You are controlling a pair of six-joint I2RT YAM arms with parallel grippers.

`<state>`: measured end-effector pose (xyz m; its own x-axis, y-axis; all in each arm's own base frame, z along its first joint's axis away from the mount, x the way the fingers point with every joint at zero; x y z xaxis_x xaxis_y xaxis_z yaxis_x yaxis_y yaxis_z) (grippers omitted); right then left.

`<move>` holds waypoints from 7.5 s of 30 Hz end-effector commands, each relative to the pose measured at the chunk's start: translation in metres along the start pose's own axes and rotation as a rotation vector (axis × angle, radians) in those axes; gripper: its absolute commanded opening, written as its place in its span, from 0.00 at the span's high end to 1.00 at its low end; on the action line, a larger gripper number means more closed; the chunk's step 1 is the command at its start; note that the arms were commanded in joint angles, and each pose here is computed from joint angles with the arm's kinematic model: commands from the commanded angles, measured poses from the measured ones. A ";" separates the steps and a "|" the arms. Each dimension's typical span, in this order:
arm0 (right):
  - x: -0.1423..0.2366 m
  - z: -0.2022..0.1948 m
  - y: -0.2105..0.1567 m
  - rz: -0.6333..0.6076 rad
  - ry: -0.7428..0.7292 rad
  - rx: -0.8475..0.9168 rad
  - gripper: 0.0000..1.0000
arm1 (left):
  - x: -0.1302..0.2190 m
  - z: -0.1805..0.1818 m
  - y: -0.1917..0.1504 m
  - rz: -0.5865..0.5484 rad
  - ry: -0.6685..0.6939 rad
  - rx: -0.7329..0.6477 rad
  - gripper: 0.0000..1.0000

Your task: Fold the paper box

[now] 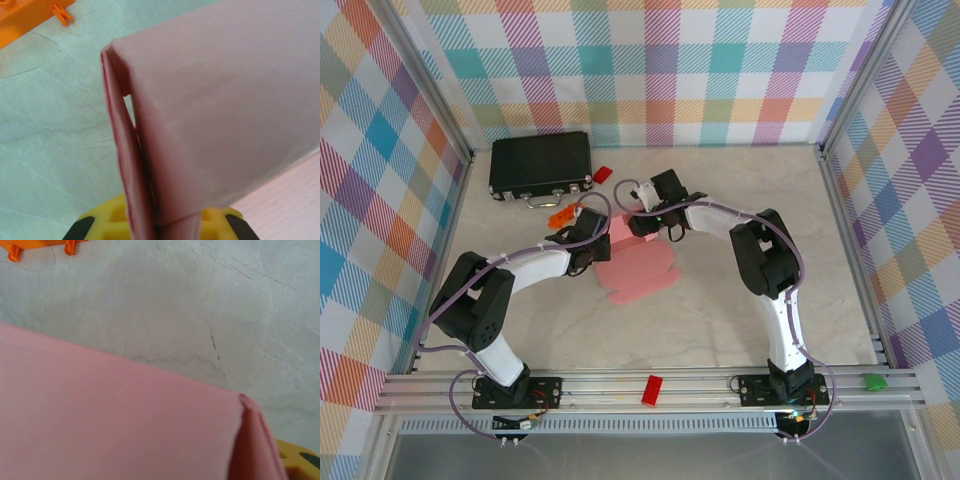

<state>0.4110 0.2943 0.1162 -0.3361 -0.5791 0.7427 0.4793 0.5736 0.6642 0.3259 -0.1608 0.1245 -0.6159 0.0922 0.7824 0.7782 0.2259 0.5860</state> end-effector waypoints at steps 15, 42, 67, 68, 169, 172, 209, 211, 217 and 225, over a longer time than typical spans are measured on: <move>0.059 0.036 -0.021 -0.056 0.107 0.134 0.18 | -0.008 -0.012 0.007 0.009 0.025 -0.069 1.00; 0.144 0.003 -0.061 -0.267 0.014 -0.030 0.14 | -0.016 -0.015 0.009 0.013 0.029 -0.114 1.00; 0.085 -0.017 -0.053 -0.180 0.245 -0.068 0.26 | -0.017 -0.016 0.011 0.012 0.032 -0.116 1.00; 0.083 -0.016 -0.053 -0.179 0.252 -0.067 0.27 | -0.017 -0.016 0.010 0.014 0.032 -0.117 1.00; 0.030 0.012 -0.036 -0.107 -0.042 0.008 0.58 | -0.011 -0.016 0.008 0.027 0.005 -0.071 1.00; 0.026 0.017 -0.036 -0.091 -0.086 0.024 0.62 | -0.012 -0.016 0.006 0.034 0.006 -0.060 1.00; -0.009 0.024 -0.035 0.121 -0.628 -0.008 0.85 | -0.013 -0.018 0.007 0.051 0.009 -0.019 1.00; -0.011 0.024 -0.036 0.135 -0.647 -0.013 0.86 | -0.013 -0.017 0.007 0.052 0.011 -0.020 1.00; -0.014 0.025 -0.038 0.149 -0.701 -0.026 0.87 | -0.015 -0.017 0.006 0.055 0.014 -0.022 1.00; -0.014 0.023 -0.041 0.156 -0.751 -0.063 0.88 | -0.018 -0.018 0.006 0.057 0.017 -0.022 1.00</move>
<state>0.3840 0.3018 0.1069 -0.7535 -0.0455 0.6559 0.5511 0.5003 0.6678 0.3458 -0.1713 0.1217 -0.5969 0.0729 0.7990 0.7907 0.2221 0.5704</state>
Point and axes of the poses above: each hand's point on the last joint's axis, 136 mm out from that joint toward the fingers, its own x axis back along the fingers, its own z axis along the line the jaws close on, y = z × x, the point moved 8 cm from there along x, back along the fingers, and after that the axes turned 11 degrees about x, right-handed, at the moved point
